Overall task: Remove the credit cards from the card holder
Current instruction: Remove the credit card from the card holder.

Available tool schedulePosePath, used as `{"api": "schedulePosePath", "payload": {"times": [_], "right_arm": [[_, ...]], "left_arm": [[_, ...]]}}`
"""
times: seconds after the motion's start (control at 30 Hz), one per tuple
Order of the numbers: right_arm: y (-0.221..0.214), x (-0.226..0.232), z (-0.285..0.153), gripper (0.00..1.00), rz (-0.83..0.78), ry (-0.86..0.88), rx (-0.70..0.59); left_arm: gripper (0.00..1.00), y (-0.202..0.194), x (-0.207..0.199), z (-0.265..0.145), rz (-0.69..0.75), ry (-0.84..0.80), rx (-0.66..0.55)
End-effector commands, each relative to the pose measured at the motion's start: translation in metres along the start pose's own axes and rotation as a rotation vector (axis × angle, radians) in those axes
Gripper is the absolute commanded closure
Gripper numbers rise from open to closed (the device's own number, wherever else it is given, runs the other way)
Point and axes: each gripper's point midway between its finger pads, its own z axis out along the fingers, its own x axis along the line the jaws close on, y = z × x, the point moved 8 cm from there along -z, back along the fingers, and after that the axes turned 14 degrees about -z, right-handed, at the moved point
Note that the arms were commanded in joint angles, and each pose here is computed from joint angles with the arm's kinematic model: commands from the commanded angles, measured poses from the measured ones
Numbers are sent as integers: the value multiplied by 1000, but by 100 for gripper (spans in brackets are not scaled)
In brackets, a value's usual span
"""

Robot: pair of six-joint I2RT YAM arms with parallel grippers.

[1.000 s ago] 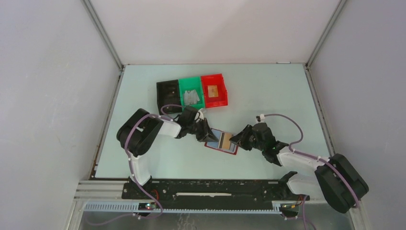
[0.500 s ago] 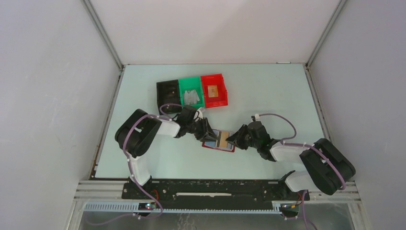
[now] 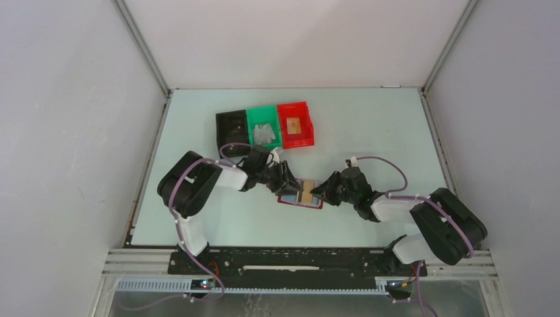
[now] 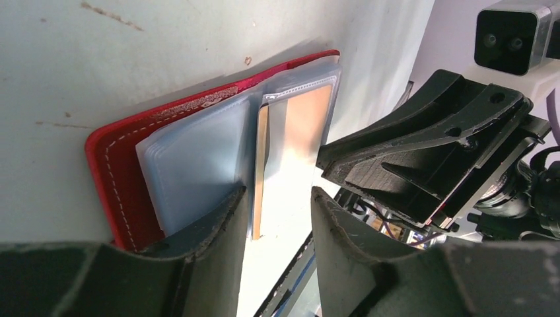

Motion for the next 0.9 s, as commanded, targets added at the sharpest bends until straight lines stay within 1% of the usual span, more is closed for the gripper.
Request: {"api": "schedulePosePath", "payload": {"times": [0.0,0.17,0.27,0.43,0.6,0.87], "right_arm": [[-11,-13,5,71,3,-65,60],[-11,-11,3,73,-1,-73,69],[-3,-7,-6,73,-23,-85,15],[12,10,-19,71,-59,-30,-74],[19,20,-16,71,-89,-11,-67],[20,23,-4,71,-86,15,-44]], "left_arm": [[57,-1,7,1,-17,-27,0],[62,0,7,0,-24,-32,-4],[63,0,9,-3,-30,-31,-10],[63,1,7,-5,-27,-37,-15],[63,2,7,-4,-29,-36,-10],[62,2,7,-5,-29,-38,-8]]}}
